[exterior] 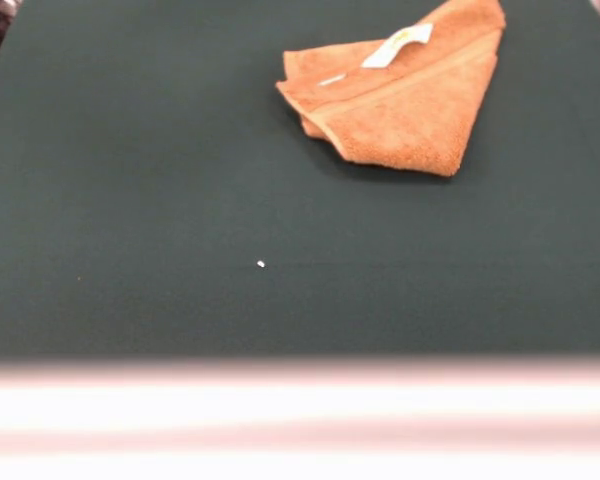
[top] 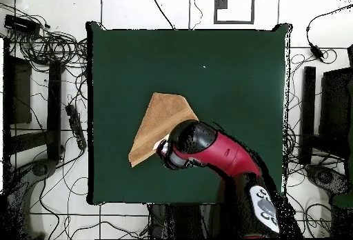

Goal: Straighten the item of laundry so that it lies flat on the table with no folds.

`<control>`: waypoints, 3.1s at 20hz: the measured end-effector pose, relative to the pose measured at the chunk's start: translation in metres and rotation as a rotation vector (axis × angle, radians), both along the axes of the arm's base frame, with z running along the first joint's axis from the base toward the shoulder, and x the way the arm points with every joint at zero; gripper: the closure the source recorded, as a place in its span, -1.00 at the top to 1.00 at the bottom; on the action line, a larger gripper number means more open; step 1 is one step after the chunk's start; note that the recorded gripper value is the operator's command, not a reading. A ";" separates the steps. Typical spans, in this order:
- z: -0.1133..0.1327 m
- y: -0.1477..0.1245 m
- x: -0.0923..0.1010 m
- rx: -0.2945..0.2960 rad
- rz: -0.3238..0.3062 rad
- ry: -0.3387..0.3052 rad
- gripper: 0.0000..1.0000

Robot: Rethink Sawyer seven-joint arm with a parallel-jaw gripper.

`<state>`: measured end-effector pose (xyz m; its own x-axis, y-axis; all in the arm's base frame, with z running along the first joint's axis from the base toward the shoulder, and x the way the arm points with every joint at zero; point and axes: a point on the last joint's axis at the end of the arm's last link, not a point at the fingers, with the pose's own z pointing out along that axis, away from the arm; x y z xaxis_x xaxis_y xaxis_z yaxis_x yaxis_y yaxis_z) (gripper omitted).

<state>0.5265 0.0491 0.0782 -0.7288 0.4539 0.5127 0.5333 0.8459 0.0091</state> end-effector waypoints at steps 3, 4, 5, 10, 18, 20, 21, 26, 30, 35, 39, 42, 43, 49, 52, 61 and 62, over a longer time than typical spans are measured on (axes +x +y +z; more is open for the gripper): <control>-0.011 -0.026 0.022 -0.051 -0.043 -0.138 1.00; -0.013 -0.031 0.027 -0.063 -0.050 -0.169 1.00; -0.015 -0.035 0.030 -0.072 -0.054 -0.192 1.00; -0.024 -0.060 0.050 -0.135 -0.054 -0.344 1.00; -0.040 -0.061 0.051 -0.102 -0.029 -0.371 1.00; -0.046 -0.059 0.053 -0.071 -0.032 -0.370 1.00; -0.048 -0.059 0.053 -0.063 -0.035 -0.369 1.00; -0.056 -0.060 0.059 0.014 -0.055 -0.382 1.00; -0.055 -0.066 0.062 0.040 -0.053 -0.411 1.00; -0.055 -0.082 0.064 0.054 -0.032 -0.459 1.00; -0.065 -0.093 0.054 0.069 -0.006 -0.472 1.00; -0.073 -0.097 0.046 0.079 0.009 -0.469 1.00; -0.076 -0.099 0.043 0.083 0.017 -0.468 1.00; -0.090 -0.093 0.032 0.112 0.036 -0.456 1.00; -0.094 -0.084 0.031 0.136 0.044 -0.457 1.00; -0.102 -0.071 0.025 0.181 0.081 -0.470 1.00; -0.103 -0.071 0.025 0.184 0.084 -0.472 1.00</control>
